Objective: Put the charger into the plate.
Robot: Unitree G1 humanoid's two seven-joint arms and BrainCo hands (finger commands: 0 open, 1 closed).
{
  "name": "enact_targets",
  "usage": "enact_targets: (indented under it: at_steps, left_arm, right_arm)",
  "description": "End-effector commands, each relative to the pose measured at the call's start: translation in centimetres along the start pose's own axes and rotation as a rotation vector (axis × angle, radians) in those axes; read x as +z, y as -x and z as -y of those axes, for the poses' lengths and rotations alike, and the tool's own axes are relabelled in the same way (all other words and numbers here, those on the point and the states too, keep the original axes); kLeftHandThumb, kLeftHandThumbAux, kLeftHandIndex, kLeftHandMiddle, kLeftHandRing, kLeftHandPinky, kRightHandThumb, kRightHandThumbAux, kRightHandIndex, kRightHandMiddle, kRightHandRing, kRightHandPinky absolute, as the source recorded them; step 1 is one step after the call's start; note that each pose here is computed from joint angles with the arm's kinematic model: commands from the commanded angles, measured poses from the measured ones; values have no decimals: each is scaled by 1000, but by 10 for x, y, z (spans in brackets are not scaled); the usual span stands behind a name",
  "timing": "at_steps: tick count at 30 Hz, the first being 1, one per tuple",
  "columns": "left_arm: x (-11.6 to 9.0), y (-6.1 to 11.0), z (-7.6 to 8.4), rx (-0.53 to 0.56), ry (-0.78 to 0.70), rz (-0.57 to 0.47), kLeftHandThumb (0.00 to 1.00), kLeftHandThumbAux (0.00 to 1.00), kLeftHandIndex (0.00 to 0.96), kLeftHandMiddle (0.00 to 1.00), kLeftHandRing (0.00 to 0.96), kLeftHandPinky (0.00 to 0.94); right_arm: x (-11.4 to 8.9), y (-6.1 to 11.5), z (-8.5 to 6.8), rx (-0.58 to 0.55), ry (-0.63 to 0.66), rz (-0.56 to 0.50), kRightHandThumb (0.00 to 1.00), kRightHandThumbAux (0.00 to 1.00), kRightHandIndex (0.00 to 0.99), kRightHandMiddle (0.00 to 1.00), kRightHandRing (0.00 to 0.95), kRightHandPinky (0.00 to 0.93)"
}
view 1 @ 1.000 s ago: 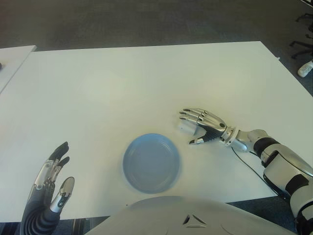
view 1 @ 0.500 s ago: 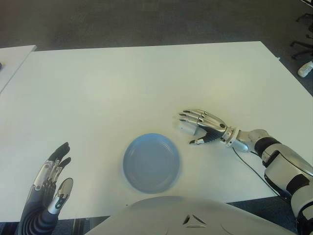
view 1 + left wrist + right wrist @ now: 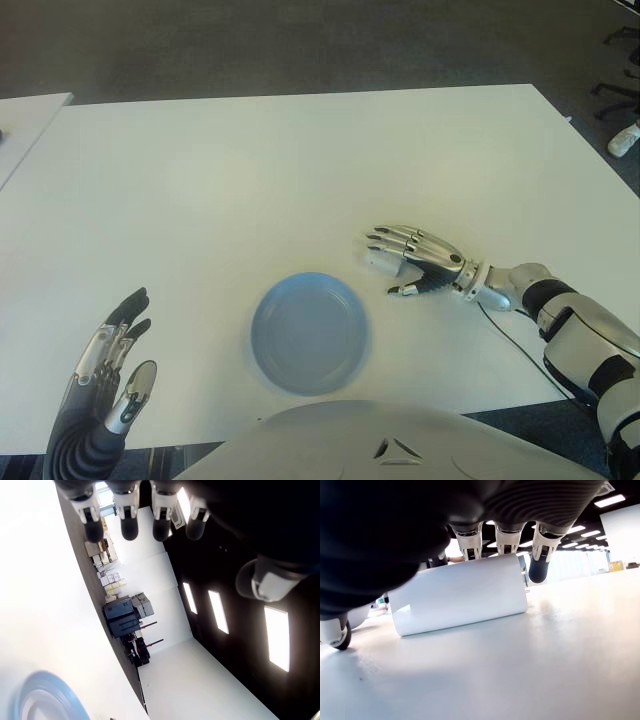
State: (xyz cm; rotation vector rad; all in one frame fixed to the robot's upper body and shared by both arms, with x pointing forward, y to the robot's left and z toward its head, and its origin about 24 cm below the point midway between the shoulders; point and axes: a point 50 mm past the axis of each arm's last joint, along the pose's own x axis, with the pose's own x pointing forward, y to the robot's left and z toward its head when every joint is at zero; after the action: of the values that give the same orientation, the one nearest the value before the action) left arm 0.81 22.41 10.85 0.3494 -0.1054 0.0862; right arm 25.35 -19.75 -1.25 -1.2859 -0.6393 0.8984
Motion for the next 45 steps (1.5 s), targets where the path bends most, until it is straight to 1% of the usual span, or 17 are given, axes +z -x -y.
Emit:
enact_targets:
  at_steps: [1,8,12,14,20,27,31,39,42,45]
  left_arm:
    - [-3,8,3,-20,14,-59,190,385,82,65,0,0]
    - [-4,9,7,-9,38,-81,212,426,91,75,12,0]
    - [-3,11,9,-1,33,-96,220,434,91,73,14,0]
    - [-4,11,9,-1,36,-111,207,432,92,77,15,0]
    - [-2,10,9,-3,43,-112,187,432,86,73,11,0]
    - [0,10,12,-5,60,-100,212,434,81,66,8,1]
    - [0,11,13,2,77,-116,215,444,83,72,17,17]
    - [2,12,14,41,97,-146,197,461,102,91,38,25]
    - [3,12,14,56,96,-146,188,460,108,96,41,20]
    - [5,12,15,77,92,-133,176,451,117,101,41,7]
  right_arm:
    - [3,21,-19,221,17,20,236,415,0,7,24,88]
    - [0,24,-17,312,32,37,298,432,0,1,19,86]
    - [-1,25,-16,340,37,45,316,436,0,0,17,85]
    - [-1,26,-15,348,39,48,323,438,0,0,17,84]
    - [0,28,-15,362,29,51,319,434,0,1,19,89]
    - [2,31,-15,374,20,62,310,429,0,18,36,104]
    - [2,32,-15,387,20,74,307,432,0,24,42,106]
    - [3,34,-15,394,20,77,305,439,3,40,58,120]
    - [3,34,-15,388,20,74,309,442,7,45,63,125]
    - [3,34,-14,372,20,67,332,442,21,63,82,150]
